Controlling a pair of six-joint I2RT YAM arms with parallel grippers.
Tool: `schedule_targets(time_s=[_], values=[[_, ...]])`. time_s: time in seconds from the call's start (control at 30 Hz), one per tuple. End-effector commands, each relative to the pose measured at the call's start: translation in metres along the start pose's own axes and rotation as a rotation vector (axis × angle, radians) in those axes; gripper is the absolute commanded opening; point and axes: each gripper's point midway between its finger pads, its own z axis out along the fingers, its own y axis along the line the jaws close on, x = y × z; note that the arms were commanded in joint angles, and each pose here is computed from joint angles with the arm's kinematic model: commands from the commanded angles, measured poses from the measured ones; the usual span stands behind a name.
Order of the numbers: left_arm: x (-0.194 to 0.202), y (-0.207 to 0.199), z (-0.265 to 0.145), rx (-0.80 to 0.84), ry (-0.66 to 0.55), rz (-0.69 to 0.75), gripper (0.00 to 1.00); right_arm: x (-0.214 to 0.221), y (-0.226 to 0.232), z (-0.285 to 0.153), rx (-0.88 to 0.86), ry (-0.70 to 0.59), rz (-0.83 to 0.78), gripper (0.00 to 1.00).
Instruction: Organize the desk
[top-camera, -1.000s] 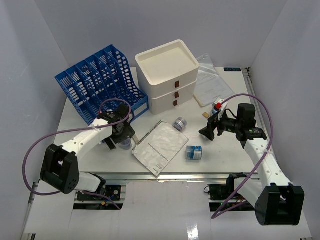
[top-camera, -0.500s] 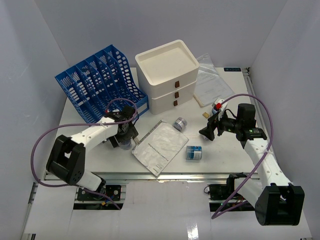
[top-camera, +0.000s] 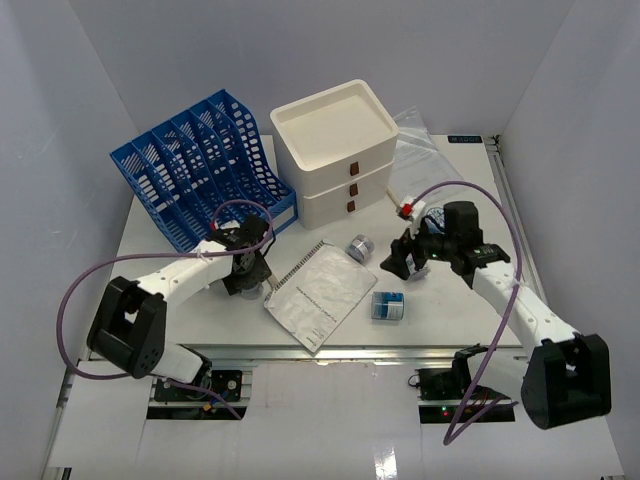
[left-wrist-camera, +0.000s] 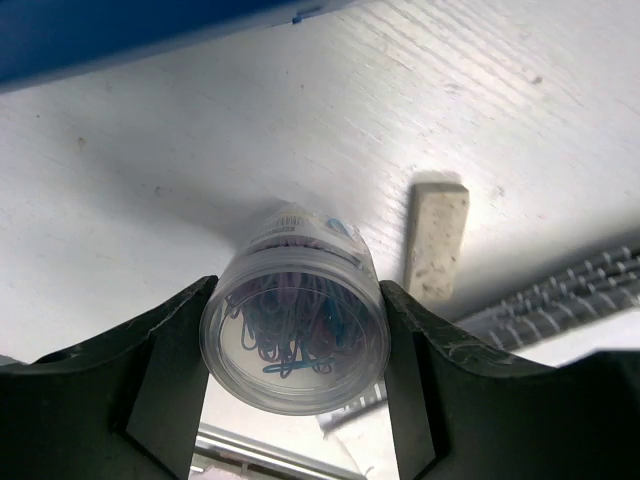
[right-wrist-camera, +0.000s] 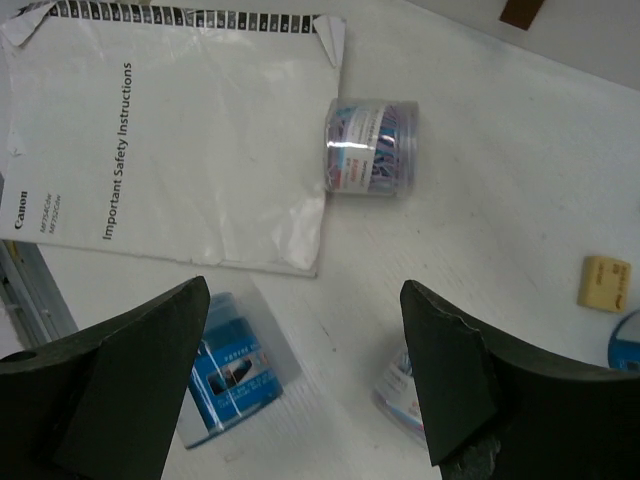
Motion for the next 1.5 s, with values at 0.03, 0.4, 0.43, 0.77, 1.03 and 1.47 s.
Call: schedule_targets(time_s=[0.03,0.4,0.43,0.77,1.03,1.47], values=[[-0.003,-0.008,-0.029,0.152,-0.026,0.018,0.17,-0.093,-0.035,0.035,0.199,-0.065,-0.001,0.88],[0.005,-0.016,-0.068,0.367,-0.031,0.066,0.03,-0.177,-0.095,0.073,0.39,-0.169,0.117,0.82],[0.005,-0.016,-0.071,0.377,-0.033,0.065,0.02,-0.18,-0.098,0.075,0.393,-0.173,0.12,0.8],[0.006,-0.018,-0.088,0.456,-0.047,0.063,0.0,-0.176,-0.116,0.094,0.431,-0.184,0.121,0.58],[-0.003,-0.027,-0.106,0.529,-0.08,0.07,0.0,-0.182,-0.115,0.095,0.423,-0.256,0.073,0.36],[-0.011,-0.035,-0.124,0.59,-0.108,0.07,0.0,-0.185,-0.109,0.099,0.382,-0.284,0.047,0.08]])
